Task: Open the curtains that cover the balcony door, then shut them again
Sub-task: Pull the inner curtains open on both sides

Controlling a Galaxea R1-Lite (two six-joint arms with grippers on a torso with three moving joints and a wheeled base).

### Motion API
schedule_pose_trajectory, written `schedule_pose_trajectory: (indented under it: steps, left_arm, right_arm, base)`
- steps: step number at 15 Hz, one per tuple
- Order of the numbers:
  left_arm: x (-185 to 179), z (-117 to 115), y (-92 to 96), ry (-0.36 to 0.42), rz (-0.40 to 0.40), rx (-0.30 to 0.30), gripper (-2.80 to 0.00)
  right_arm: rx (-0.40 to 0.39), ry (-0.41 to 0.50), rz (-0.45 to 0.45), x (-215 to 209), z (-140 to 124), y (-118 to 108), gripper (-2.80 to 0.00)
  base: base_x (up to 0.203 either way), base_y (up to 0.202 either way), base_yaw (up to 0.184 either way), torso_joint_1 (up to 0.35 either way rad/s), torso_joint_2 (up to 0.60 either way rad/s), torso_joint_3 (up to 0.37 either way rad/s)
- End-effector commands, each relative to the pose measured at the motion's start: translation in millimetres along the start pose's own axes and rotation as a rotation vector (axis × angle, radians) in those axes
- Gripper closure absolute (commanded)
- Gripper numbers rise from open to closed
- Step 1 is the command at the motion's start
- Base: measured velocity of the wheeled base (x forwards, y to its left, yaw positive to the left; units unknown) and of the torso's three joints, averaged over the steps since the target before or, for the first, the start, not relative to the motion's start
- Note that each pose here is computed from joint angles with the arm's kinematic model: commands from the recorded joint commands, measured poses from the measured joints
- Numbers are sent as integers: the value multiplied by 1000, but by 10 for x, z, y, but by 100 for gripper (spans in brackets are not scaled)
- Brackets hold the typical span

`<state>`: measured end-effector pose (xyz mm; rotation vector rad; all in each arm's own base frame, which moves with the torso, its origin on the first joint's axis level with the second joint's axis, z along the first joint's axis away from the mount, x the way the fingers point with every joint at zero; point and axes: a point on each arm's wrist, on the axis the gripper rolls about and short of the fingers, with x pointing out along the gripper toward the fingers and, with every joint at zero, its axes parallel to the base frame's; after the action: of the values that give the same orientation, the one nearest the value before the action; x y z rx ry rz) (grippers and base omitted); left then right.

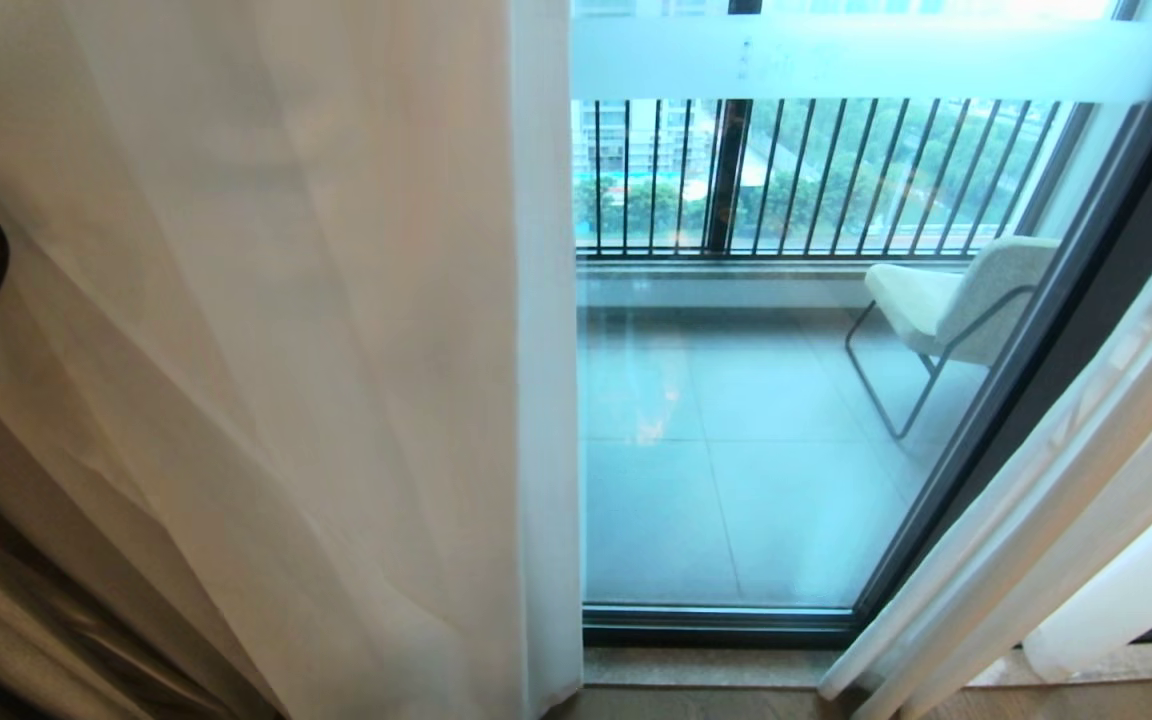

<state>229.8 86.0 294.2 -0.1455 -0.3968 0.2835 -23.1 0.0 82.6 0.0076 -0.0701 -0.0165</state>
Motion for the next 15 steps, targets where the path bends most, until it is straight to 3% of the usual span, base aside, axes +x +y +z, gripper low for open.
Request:
schedule_pose_trajectory:
  steps: [1,7,15]
  left_arm:
    - [62,6,204,-24,60,3,0]
    - [115,59,874,-59,131,32,0]
    - [279,182,1910,-90,246,60,0]
  right_arm:
    - [0,-1,0,0,1,0,0]
    - [0,-1,0,0,1,0,0]
    - [0,-1,0,0,1,0,0]
  base:
    - [0,0,0,0,0,0]
    - [0,0,0,0,0,0]
    - [0,0,0,0,0,0]
